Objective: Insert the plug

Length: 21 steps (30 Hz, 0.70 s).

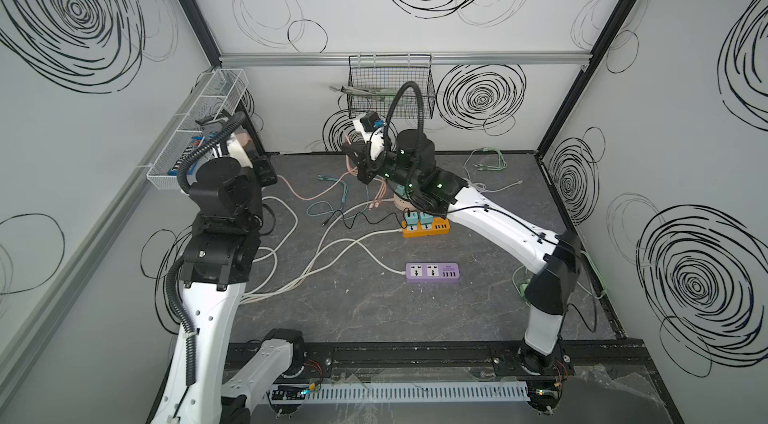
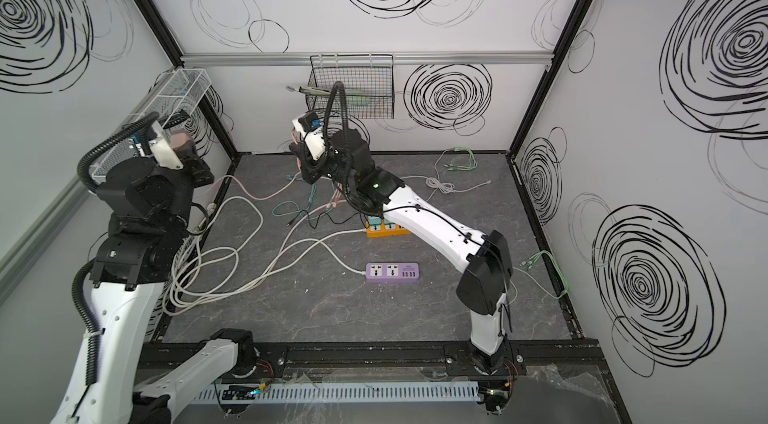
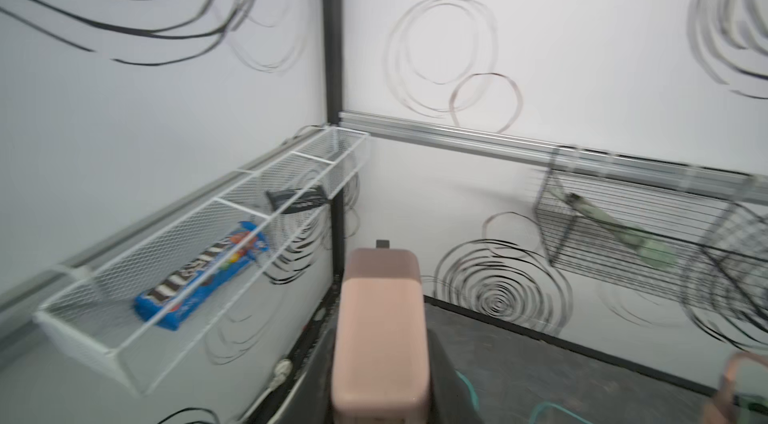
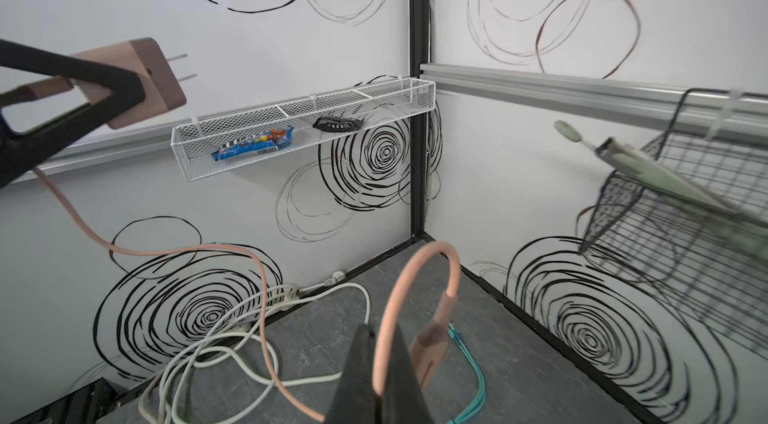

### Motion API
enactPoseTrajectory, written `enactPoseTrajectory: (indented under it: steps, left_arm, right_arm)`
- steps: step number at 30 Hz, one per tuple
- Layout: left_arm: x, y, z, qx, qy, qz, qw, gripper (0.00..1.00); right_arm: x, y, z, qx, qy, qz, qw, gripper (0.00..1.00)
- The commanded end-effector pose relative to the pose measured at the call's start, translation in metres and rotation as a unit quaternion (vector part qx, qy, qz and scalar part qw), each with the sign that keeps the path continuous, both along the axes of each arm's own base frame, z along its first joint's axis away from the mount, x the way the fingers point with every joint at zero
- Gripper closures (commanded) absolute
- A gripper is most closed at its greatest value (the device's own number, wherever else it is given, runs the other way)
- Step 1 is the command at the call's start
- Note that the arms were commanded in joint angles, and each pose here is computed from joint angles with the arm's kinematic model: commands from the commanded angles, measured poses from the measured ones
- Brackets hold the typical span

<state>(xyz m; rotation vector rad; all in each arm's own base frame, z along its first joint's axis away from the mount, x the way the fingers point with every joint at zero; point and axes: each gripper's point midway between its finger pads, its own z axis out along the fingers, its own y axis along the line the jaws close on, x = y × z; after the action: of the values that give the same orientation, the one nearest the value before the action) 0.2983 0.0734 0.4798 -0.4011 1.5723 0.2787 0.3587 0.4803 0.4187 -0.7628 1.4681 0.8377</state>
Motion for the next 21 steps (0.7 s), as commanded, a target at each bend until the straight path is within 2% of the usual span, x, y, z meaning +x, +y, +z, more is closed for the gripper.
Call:
enactPoseTrajectory:
  steps: [1, 3, 5, 8, 9, 11, 12, 13, 17, 21]
  left_arm:
    - [-0.024, 0.055, 0.034, 0.012, -0.037, 0.116, 0.992, 1.00]
    - [-0.034, 0.070, 0.045, 0.032, -0.039, 0.168, 0.984, 1.00]
    - [-0.036, 0.076, 0.049, 0.044, -0.032, 0.194, 0.979, 1.00]
    - [-0.021, 0.077, 0.021, 0.054, 0.015, 0.202, 0.978, 1.00]
    - [-0.015, 0.079, 0.006, 0.056, 0.035, 0.206, 0.976, 1.00]
    - [-0.005, 0.084, -0.031, 0.050, 0.081, 0.217, 0.972, 1.00]
    - [-0.001, 0.086, -0.046, 0.048, 0.099, 0.220, 0.969, 1.00]
    - [0.004, 0.087, -0.060, 0.046, 0.116, 0.219, 0.968, 1.00]
    - [0.019, 0.078, -0.091, 0.028, 0.141, 0.185, 0.972, 1.00]
    - [0.031, 0.058, -0.113, 0.028, 0.164, 0.144, 0.975, 1.00]
  right_arm:
    - [-0.011, 0.040, 0.011, 0.017, -0.008, 0.048, 0.999, 1.00]
    - [-0.017, 0.067, 0.000, 0.019, 0.006, 0.083, 0.996, 1.00]
    - [-0.024, 0.090, -0.025, 0.013, 0.034, 0.117, 0.993, 1.00]
    - [-0.029, 0.109, -0.084, -0.011, 0.097, 0.144, 0.985, 1.00]
    - [-0.029, 0.112, -0.104, -0.026, 0.112, 0.146, 0.983, 0.91]
    - [-0.026, 0.113, -0.158, -0.088, 0.141, 0.137, 0.977, 0.60]
    - [-0.023, 0.109, -0.175, -0.115, 0.146, 0.123, 0.975, 0.40]
    - [-0.020, 0.102, -0.191, -0.144, 0.150, 0.107, 0.972, 0.04]
    - [-0.015, 0.061, -0.201, -0.208, 0.130, 0.056, 0.968, 0.02]
    - [-0.015, 0.013, -0.172, -0.203, 0.076, -0.005, 0.976, 0.03]
